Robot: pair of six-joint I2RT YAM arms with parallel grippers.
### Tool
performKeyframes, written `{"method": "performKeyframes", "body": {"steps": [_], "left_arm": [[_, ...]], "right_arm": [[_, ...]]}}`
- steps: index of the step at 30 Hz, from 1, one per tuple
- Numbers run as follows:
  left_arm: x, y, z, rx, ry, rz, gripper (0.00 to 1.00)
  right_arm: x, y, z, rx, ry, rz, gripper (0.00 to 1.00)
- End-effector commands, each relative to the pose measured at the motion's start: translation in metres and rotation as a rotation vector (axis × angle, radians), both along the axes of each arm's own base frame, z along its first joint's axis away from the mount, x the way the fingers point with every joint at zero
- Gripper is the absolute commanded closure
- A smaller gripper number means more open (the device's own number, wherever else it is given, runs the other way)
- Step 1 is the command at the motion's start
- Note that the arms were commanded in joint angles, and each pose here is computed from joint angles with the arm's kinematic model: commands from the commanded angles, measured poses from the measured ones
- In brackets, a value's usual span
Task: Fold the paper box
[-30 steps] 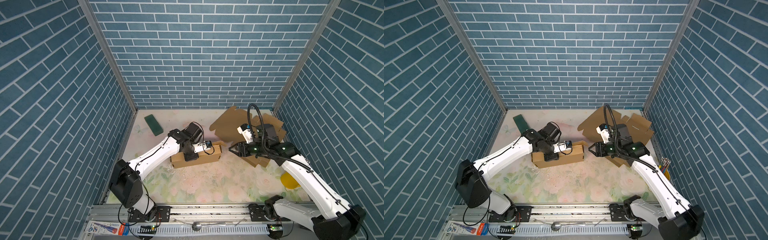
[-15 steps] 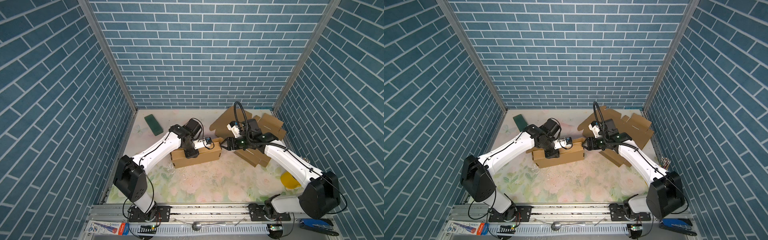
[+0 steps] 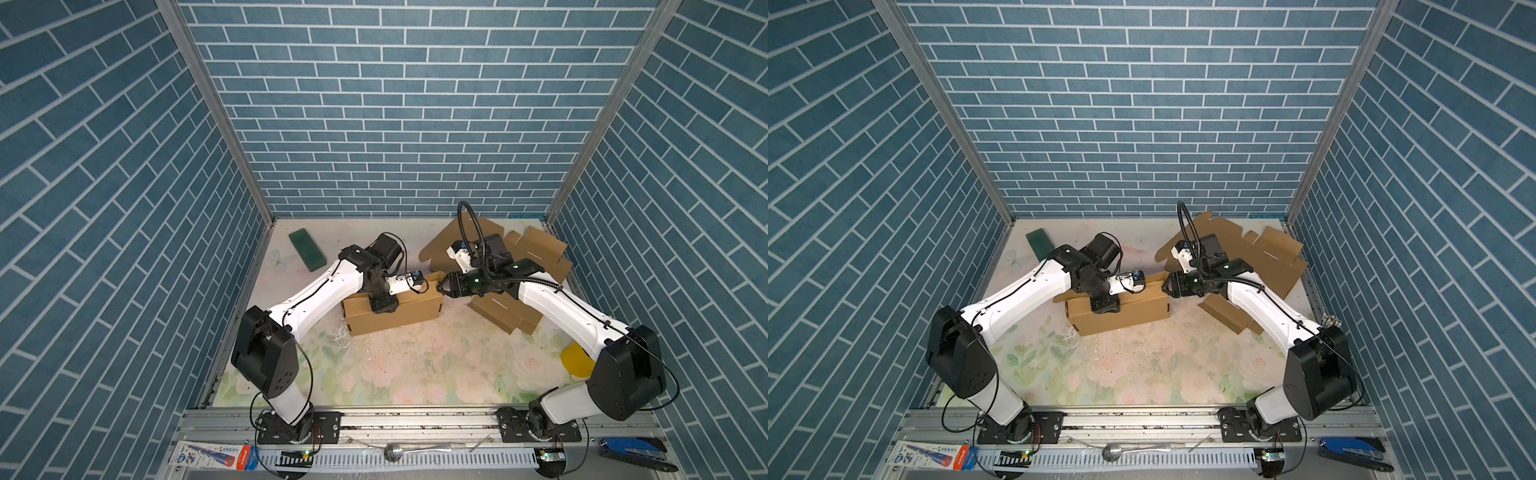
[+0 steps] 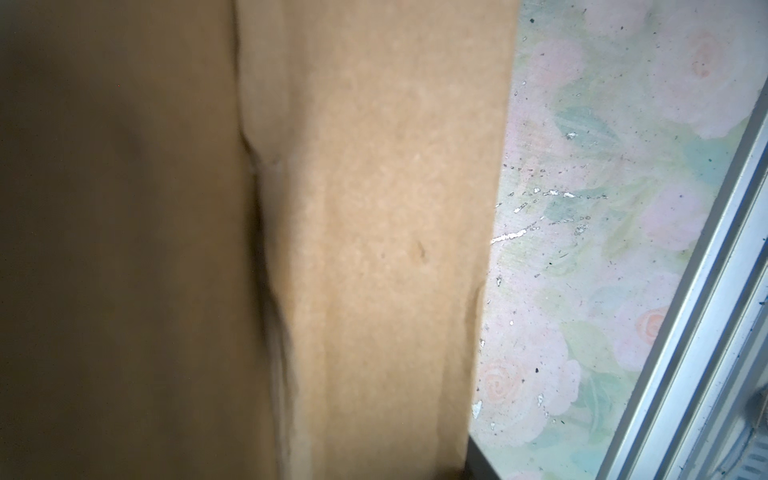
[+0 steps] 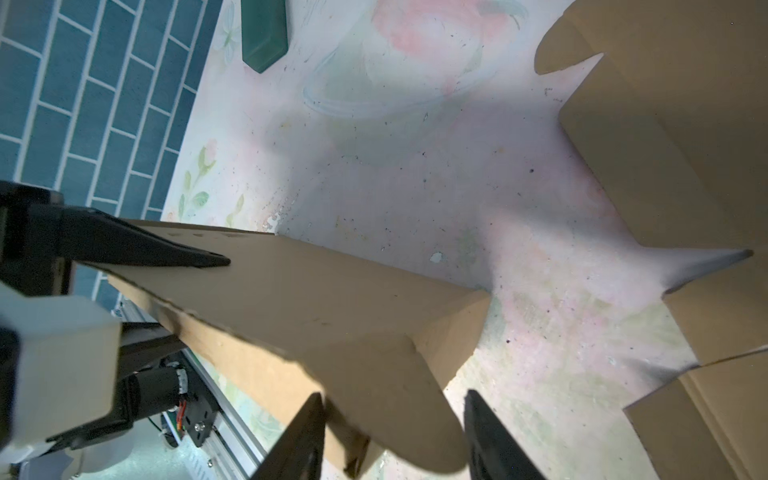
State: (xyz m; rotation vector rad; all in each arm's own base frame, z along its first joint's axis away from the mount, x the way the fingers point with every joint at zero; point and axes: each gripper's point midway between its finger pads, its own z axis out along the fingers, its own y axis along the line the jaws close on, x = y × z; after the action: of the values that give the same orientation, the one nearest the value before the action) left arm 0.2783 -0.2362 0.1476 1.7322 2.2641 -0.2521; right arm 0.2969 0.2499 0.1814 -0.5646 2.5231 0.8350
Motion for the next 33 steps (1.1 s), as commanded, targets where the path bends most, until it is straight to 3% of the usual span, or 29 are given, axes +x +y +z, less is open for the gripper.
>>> {"method": "performKeyframes", "body": {"steps": [1, 7, 10, 22, 28, 33], "left_arm": [[-0.013, 0.007, -0.041, 0.059, 0.136, -0.002, 0.70], [-0.010, 0.007, -0.042, 0.058, 0.134, 0.000, 0.70], [-0.009, 0.007, -0.042, 0.058, 0.135, 0.000, 0.71], [-0.008, 0.007, -0.042, 0.058, 0.134, 0.001, 0.72], [-0.007, 0.006, -0.043, 0.060, 0.137, 0.003, 0.73], [-0.008, 0.006, -0.044, 0.059, 0.138, 0.002, 0.74]], "right_arm": [[0.000, -0.011, 0.038, -0.070, -0.155, 0.073, 0.44], [0.003, -0.022, 0.040, -0.252, -0.232, 0.143, 0.49], [0.007, -0.017, 0.035, -0.287, -0.231, 0.172, 0.53], [0.017, -0.005, 0.030, -0.329, -0.245, 0.226, 0.74], [0.011, 0.011, 0.040, -0.252, -0.215, 0.236, 0.95], [0.012, 0.012, 0.045, -0.231, -0.185, 0.182, 1.00]]}}
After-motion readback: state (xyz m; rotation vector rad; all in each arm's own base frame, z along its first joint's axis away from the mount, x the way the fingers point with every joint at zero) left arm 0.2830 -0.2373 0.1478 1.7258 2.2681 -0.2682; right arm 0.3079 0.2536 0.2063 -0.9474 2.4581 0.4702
